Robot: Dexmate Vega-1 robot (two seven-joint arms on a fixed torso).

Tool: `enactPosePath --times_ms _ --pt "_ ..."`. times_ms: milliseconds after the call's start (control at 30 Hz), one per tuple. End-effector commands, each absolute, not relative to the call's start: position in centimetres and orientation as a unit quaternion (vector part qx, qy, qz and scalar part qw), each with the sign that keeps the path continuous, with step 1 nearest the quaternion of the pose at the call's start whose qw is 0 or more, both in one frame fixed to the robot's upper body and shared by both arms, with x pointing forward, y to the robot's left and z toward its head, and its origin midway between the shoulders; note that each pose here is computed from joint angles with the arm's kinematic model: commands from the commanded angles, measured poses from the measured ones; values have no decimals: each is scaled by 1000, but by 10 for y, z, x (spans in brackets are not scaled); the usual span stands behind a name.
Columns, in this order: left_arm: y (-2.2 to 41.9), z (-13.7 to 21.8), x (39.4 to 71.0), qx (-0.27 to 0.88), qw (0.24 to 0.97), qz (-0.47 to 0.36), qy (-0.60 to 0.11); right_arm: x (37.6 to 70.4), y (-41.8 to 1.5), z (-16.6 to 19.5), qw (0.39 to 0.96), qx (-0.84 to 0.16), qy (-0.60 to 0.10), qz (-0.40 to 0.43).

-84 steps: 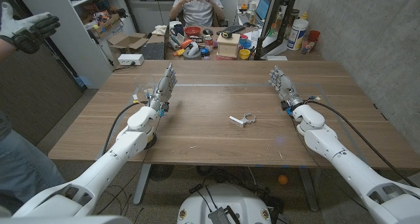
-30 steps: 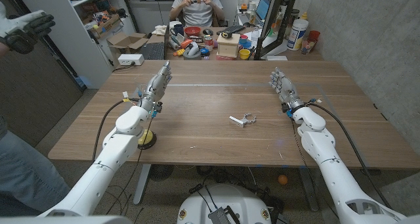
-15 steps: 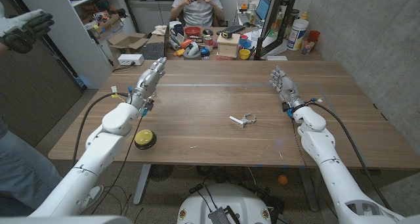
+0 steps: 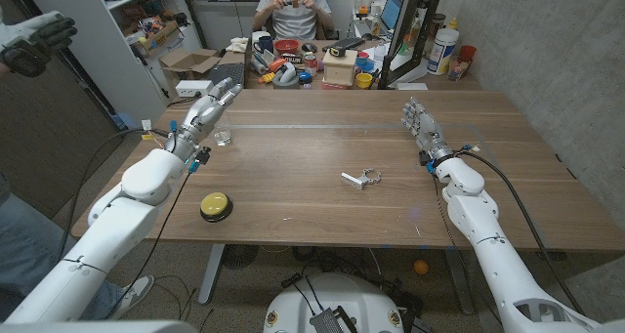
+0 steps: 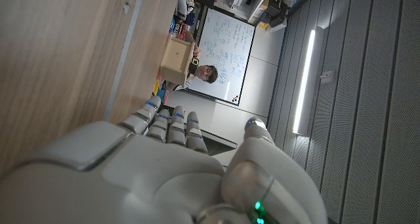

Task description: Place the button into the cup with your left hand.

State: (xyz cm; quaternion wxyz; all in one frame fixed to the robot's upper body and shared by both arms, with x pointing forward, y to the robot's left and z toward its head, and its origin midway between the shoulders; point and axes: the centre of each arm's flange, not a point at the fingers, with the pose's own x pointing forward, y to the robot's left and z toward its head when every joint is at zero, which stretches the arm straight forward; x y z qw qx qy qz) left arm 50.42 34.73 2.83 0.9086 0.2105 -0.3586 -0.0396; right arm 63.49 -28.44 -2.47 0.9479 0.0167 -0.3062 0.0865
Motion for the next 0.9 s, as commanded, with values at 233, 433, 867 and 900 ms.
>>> enactPosePath --times_ms 233,433,867,900 --pt "352 31 459 348 858 -42 -376 629 -270 -22 947 4 -311 84" --pt "354 31 447 406 831 -46 -376 624 -266 -23 948 2 -311 75" --pt "371 23 426 483 795 -50 -363 614 -257 -26 951 -12 -303 62" --pt "370 23 424 497 787 -50 -363 613 -256 -25 951 -15 -304 62"
